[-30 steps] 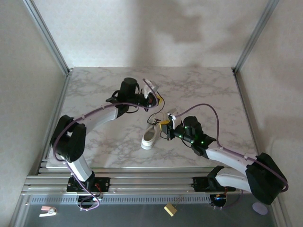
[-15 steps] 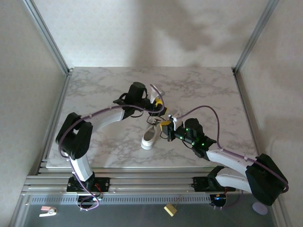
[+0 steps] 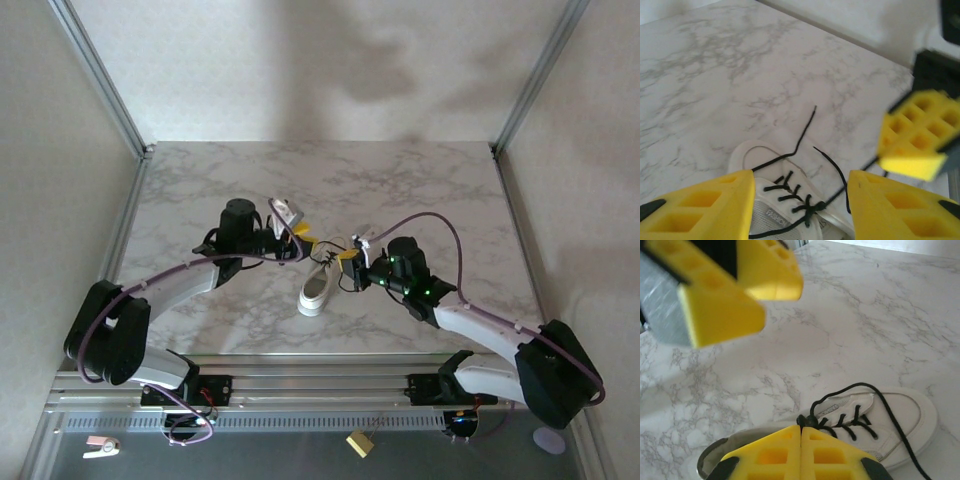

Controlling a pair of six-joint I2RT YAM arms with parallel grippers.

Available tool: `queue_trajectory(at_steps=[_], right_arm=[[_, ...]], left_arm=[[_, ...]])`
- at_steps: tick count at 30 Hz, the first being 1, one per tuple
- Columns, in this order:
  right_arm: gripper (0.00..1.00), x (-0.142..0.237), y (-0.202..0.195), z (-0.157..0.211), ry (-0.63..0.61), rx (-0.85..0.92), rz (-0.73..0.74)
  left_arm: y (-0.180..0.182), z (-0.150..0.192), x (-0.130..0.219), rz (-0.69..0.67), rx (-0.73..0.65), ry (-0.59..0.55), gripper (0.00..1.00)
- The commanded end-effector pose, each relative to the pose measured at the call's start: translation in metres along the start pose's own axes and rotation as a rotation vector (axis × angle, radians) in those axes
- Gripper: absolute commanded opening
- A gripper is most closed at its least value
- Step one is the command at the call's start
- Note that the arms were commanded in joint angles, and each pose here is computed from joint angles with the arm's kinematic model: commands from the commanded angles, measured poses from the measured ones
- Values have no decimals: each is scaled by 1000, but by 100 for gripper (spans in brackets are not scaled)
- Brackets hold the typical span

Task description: Tie the shoes

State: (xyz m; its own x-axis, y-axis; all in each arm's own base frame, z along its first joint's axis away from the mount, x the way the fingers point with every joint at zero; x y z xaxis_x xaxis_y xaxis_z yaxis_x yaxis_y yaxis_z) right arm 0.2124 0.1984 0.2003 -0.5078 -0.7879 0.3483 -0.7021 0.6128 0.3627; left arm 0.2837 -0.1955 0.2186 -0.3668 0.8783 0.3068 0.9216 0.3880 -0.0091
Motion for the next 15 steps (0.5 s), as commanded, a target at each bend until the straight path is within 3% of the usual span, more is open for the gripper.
queue_trajectory(at_steps=[1,6,15], right_arm=[[0,-2,1,-10,23,23,-40],[0,-5,1,-13,32,22,-54],[0,-1,1,-14,21,20,-43]], left_arm=[[-16,-3,0,111,-132,-23,50],[-19,-3,-20,151,-157,36,50],[-16,11,-41,207,-166,124,40]])
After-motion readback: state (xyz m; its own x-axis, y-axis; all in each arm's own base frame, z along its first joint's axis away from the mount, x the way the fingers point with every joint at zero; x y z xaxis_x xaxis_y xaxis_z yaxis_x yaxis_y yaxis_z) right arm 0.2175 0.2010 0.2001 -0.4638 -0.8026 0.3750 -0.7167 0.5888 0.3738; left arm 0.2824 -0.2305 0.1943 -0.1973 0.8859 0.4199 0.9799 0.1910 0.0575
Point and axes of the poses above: each hand's point on the last joint's axis, 136 mm out from that joint toward the fingers, its own x axis back along the fingers, its own y axis along the line the jaws close on, z = x × y, the point moved 9 cm from there along x, back along the fingers, and after that the axes turned 11 degrees about -x, right-handed, at the moved point
